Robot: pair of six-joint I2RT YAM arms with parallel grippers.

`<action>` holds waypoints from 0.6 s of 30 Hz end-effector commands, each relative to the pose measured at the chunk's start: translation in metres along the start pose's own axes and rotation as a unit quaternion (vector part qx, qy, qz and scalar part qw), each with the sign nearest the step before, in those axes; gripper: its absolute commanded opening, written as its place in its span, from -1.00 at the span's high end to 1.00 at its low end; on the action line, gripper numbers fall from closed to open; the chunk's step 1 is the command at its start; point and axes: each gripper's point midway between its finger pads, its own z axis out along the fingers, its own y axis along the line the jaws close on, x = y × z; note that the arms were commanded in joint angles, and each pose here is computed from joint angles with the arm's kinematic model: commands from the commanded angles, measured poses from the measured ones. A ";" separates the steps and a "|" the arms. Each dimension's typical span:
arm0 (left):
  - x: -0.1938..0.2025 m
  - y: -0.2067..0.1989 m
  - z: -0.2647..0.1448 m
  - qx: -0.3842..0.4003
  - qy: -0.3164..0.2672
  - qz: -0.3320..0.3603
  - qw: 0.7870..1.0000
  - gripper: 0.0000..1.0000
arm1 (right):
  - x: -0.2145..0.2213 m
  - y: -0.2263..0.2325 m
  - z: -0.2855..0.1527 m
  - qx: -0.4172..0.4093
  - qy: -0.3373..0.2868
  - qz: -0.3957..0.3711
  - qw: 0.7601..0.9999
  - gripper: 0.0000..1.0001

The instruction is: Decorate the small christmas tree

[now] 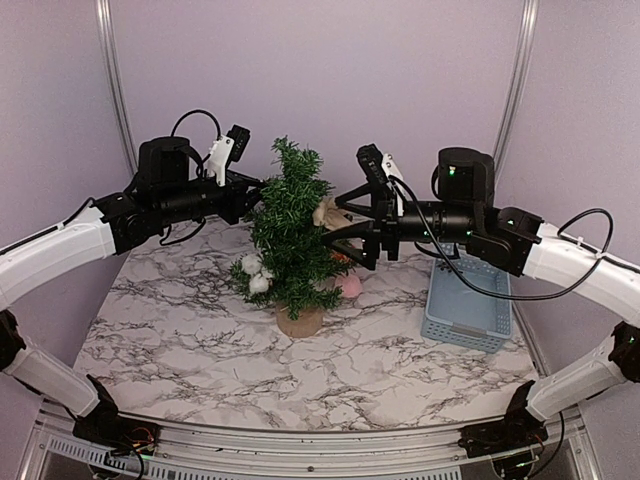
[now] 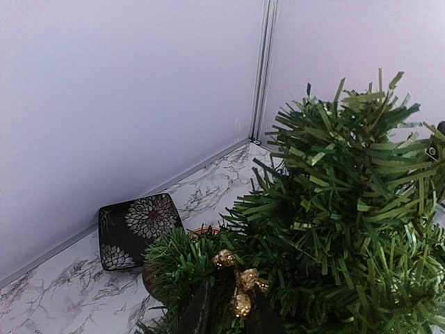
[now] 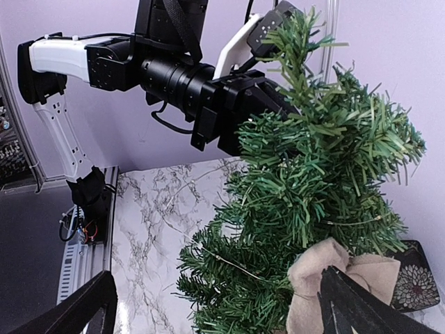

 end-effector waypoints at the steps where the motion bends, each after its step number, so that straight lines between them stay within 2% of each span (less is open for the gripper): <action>1: -0.013 -0.004 -0.008 0.003 -0.012 0.007 1.000 0.59 | -0.021 -0.001 -0.006 0.002 -0.019 -0.007 1.000 -0.98; 8: -0.022 0.003 -0.027 -0.027 -0.029 0.023 0.999 0.14 | -0.022 -0.005 -0.013 0.023 -0.024 -0.011 0.999 -0.98; 11: -0.025 0.003 -0.034 -0.030 -0.035 0.021 0.999 0.00 | -0.021 -0.012 -0.017 0.036 -0.025 -0.006 0.999 -0.98; 18: -0.035 0.012 -0.058 -0.048 -0.076 -0.007 0.996 -0.32 | -0.010 -0.052 -0.050 0.086 -0.038 0.033 0.995 -0.98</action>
